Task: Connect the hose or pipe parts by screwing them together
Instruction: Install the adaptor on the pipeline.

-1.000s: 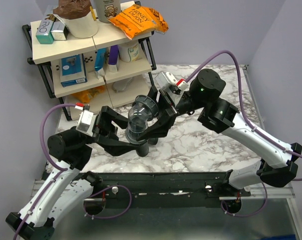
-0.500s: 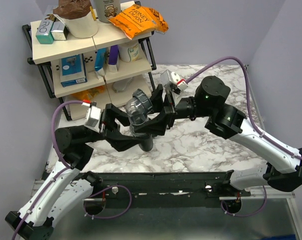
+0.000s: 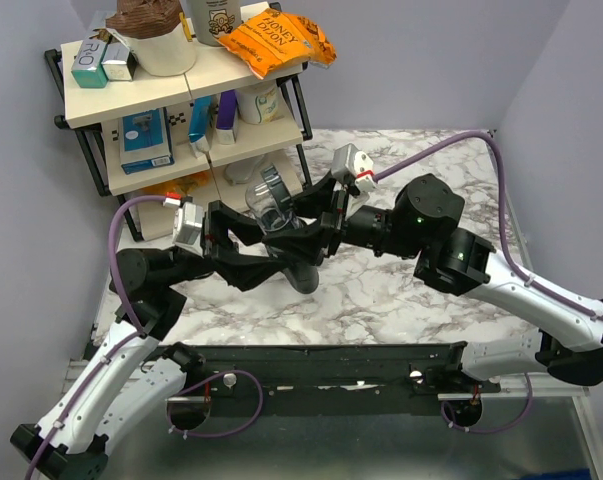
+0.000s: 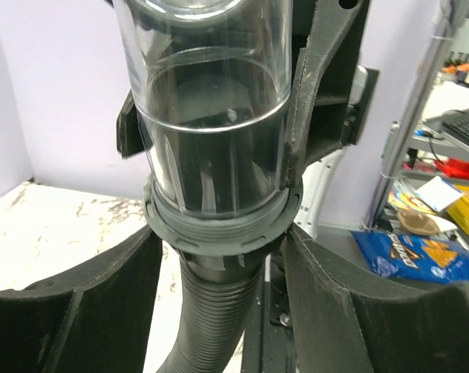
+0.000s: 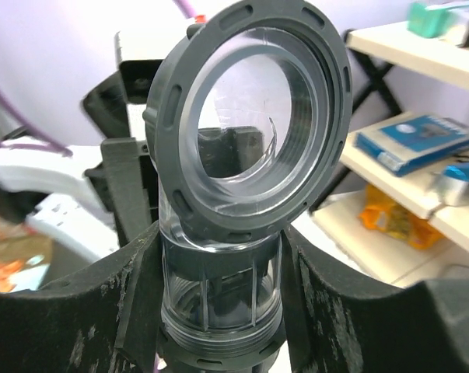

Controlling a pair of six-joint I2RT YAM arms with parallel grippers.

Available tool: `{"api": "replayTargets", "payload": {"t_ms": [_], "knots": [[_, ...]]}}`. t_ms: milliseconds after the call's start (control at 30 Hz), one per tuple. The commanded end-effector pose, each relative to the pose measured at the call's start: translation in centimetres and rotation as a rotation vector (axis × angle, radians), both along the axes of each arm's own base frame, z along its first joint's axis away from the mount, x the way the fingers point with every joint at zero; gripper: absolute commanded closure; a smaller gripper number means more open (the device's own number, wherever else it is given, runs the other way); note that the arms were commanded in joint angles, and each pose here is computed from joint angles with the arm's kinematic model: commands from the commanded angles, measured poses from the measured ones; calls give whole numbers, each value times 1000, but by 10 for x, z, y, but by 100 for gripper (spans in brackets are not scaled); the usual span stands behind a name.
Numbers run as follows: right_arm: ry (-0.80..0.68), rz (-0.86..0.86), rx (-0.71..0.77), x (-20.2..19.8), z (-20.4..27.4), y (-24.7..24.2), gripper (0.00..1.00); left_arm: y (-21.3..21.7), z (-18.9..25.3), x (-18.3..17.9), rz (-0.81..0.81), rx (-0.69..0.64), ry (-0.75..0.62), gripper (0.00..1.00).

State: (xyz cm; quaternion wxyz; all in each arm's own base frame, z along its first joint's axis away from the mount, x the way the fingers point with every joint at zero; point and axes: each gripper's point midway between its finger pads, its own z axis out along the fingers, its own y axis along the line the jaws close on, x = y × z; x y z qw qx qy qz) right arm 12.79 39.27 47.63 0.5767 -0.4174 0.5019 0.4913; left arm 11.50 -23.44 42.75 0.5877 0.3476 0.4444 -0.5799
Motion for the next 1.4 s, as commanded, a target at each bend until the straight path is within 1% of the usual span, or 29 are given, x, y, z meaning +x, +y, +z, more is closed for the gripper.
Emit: {"api": "replayTargets", "payload": {"t_ms": [0,100,133,200,233,300,333,400,433,500,533,600,633,667,733,767,800,867,967,1067,1233,1367], "knots": [[47,-178,-173,33,-72,13,99,15,44,5,118,-127,-87,100],[46,-210,-164,36,-76,13,99,16,44,5,120,-124,-83,100],[45,-250,-163,41,-77,11,99,16,43,5,126,-124,-83,100],[5,-273,-178,39,-78,12,99,17,43,6,136,-125,-83,100],[-7,-314,-198,44,-82,11,99,17,43,7,139,-125,-81,100],[-14,-317,-210,39,-85,14,99,18,42,8,148,-125,-81,100],[-24,-355,-229,43,-89,13,99,18,41,9,150,-123,-78,100],[-33,-370,-249,39,-94,15,99,18,41,10,156,-121,-82,100],[-41,-411,-262,44,-96,13,99,18,40,10,155,-119,-80,100],[-51,-438,-280,42,-100,15,99,19,41,10,158,-122,-84,100],[-50,-465,-278,45,-99,14,99,19,41,10,160,-124,-82,100],[-39,-464,-261,44,-94,13,99,19,42,9,161,-128,-82,100],[-32,-457,-229,43,-87,14,99,19,43,9,158,-133,-69,100],[-32,-447,-215,41,-85,15,99,19,43,8,151,-134,-62,80],[-31,-431,-168,38,-72,13,99,20,43,-1,109,-136,-41,49],[-29,-428,-154,37,-68,13,99,20,44,-4,95,-139,-26,24],[-28,-423,-138,36,-63,13,99,20,43,-6,82,-141,-2,16],[-19,-396,-103,31,-54,15,99,19,39,-8,52,-147,74,6],[6,-369,-83,27,-52,18,99,19,35,-8,34,-159,142,4],[28,-339,-7,21,-39,20,99,17,30,-9,16,-152,170,3],[118,-268,132,8,-12,20,99,19,23,-10,24,-170,145,4],[160,-179,206,-6,0,22,99,20,22,-9,35,-174,111,8]]}}
